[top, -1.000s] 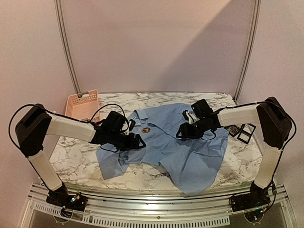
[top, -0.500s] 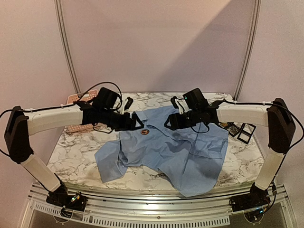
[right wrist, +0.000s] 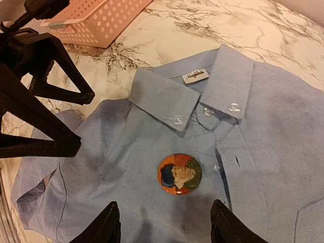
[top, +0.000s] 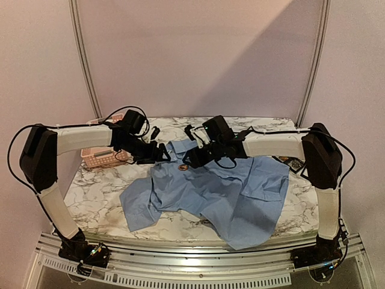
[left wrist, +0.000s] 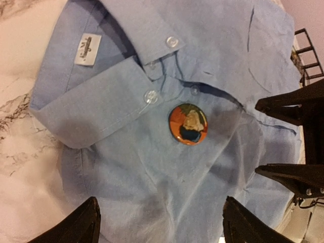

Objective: Remove the brooch from the garment
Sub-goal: Pick up the brooch from the crumpled clothing.

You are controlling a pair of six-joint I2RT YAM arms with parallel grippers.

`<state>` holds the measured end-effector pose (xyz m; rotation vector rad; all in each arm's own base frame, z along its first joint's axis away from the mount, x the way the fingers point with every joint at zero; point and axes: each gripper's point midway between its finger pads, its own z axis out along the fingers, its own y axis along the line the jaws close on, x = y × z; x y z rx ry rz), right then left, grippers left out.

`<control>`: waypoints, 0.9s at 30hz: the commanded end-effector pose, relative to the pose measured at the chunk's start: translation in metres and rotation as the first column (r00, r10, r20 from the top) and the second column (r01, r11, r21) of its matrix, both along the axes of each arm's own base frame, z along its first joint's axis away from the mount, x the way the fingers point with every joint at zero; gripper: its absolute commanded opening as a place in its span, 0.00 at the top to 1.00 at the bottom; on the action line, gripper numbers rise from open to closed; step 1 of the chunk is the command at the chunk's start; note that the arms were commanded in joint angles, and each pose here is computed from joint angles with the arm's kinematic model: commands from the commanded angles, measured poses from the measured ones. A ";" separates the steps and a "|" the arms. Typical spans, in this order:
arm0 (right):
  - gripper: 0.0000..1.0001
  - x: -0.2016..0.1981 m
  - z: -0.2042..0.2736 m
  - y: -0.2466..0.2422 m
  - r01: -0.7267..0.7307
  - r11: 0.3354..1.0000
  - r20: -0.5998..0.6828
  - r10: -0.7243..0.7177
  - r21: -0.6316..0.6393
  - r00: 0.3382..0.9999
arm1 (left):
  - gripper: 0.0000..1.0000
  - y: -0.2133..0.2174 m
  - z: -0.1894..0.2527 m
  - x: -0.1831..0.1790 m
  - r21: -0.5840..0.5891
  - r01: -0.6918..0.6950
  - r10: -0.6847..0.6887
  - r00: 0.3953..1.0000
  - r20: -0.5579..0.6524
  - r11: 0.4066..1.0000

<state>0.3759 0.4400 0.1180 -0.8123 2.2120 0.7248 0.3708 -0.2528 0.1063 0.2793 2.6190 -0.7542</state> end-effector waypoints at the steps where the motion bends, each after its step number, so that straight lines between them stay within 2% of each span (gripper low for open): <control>1: 0.42 0.011 -0.014 0.024 -0.062 0.998 0.066 0.063 -0.030 0.996 | 0.17 0.018 -0.030 -0.006 0.069 -0.002 0.008 0.997 -0.081 0.998; 5: 0.42 0.017 -0.033 0.030 -0.074 0.992 0.111 0.085 -0.100 0.990 | 0.16 0.018 -0.040 -0.006 0.084 0.016 -0.006 0.994 -0.112 0.996; 10: 0.42 0.025 -0.050 0.032 -0.086 0.980 0.159 0.115 -0.177 0.981 | 0.15 0.031 -0.057 -0.006 0.177 0.018 0.007 0.990 -0.139 0.984; 14: 0.42 0.025 -0.059 0.036 -0.108 0.972 0.174 0.145 -0.209 0.974 | 0.16 0.033 -0.061 -0.005 0.190 0.015 0.013 0.989 -0.145 0.982; 19: 0.42 0.021 -0.075 0.040 -0.131 0.957 0.180 0.181 -0.259 0.967 | 0.26 0.033 -0.068 -0.007 0.197 0.023 0.010 0.986 -0.168 0.980; 21: 0.42 0.018 -0.081 0.041 -0.141 0.950 0.183 0.197 -0.280 0.963 | 0.33 0.034 -0.069 -0.007 0.205 0.022 0.013 0.986 -0.167 0.979; 27: 0.42 0.011 -0.096 0.043 -0.156 0.935 0.183 0.223 -0.320 0.958 | 0.42 0.032 -0.068 -0.006 0.198 0.025 0.009 0.986 -0.166 0.980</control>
